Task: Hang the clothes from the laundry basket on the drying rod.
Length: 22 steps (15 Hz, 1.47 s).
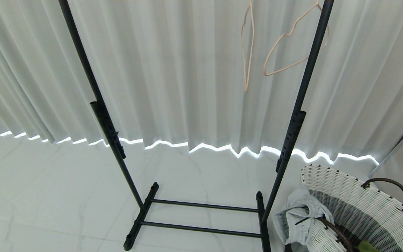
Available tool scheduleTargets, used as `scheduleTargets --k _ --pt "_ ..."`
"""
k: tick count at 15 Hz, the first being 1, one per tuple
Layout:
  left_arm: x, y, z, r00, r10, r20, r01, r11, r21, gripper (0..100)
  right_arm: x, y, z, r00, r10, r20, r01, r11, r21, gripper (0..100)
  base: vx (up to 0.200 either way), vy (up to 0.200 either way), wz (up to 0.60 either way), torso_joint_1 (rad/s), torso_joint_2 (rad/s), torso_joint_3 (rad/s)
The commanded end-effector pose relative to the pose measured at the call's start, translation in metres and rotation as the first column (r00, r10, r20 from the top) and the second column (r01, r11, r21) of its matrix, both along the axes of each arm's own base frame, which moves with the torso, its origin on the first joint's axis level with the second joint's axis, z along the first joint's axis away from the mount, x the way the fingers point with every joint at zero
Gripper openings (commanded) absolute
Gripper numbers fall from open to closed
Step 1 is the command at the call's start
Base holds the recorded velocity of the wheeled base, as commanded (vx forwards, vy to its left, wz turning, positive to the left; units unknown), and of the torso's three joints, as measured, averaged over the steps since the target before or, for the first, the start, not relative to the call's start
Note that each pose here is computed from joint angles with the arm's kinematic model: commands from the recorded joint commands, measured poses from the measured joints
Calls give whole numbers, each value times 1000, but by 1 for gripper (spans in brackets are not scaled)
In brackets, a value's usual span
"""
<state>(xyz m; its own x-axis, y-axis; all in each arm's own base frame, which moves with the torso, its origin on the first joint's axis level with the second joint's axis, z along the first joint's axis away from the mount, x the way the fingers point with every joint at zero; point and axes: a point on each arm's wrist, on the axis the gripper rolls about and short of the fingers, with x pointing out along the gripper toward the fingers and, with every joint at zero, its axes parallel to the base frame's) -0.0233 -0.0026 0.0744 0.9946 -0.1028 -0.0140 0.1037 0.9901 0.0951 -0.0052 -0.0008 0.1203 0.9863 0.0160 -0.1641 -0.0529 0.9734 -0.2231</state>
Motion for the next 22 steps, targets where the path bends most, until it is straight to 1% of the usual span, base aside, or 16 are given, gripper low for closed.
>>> scheduleTargets --k 1,2,3,4,5,6,7,8,9,11,13,14,15,20,22 --pt "0 0 0 1000 0 -1 0 1000 0 100 53 -3 -4 894 -177 -412 32 942 -334 100 0 0 0 0 0 0" --pt "0 0 0 1000 2 -1 -2 1000 0 100 63 -3 -9 850 -196 -489 -9 922 -387 100 0 0 0 0 0 0" --pt "0 0 0 1000 0 -1 0 1000 0 100 73 -2 -13 813 -191 -550 -50 918 -393 100 0 0 0 0 0 0" --pt "0 0 0 1000 0 -1 0 1000 0 100 83 -2 -19 768 -193 -611 -81 917 -391 100 0 0 0 0 0 0" --pt "0 0 0 1000 0 -1 0 1000 0 100 91 -2 -25 736 -192 -649 -103 916 -387 100 0 0 0 0 0 0" --pt "0 0 0 1000 2 -1 -2 1000 0 100 98 0 -31 712 -181 -678 -136 913 -386 100 0 0 0 0 0 0" --pt "0 0 0 1000 0 -1 0 1000 0 100 100 0 -34 701 -179 -690 -153 908 -391 100 0 0 0 0 0 0" --pt "0 0 0 1000 0 -1 0 1000 0 100 103 0 -44 671 -176 -720 -195 895 -400 100 0 0 0 0 0 0" --pt "0 0 0 1000 0 -1 0 1000 0 100 105 1 -46 662 -172 -729 -210 892 -401 100 0 0 0 0 0 0" --pt "0 0 0 1000 2 -1 -2 1000 0 100 109 2 -52 624 -158 -765 -251 887 -387 100 0 0 0 0 0 0" --pt "0 0 0 1000 0 -1 0 1000 0 100 118 3 -58 613 -121 -781 -270 896 -351 100 0 0 0 0 0 0" --pt "0 0 0 1000 0 -1 0 1000 0 100 123 4 -64 603 -110 -790 -280 898 -339 100 0 0 0 0 0 0" --pt "0 0 0 1000 0 -1 0 1000 0 100 128 4 -69 600 -108 -793 -282 898 -336 100 0 0 0 0 0 0" --pt "0 0 0 1000 2 -1 -2 1000 1 100 156 4 -87 614 -118 -780 -270 898 -348 100 0 0 0 0 0 0" --pt "0 0 0 1000 0 -1 0 1000 1 100 160 2 -90 611 -130 -781 -253 903 -348 100 0 0 0 0 0 0"
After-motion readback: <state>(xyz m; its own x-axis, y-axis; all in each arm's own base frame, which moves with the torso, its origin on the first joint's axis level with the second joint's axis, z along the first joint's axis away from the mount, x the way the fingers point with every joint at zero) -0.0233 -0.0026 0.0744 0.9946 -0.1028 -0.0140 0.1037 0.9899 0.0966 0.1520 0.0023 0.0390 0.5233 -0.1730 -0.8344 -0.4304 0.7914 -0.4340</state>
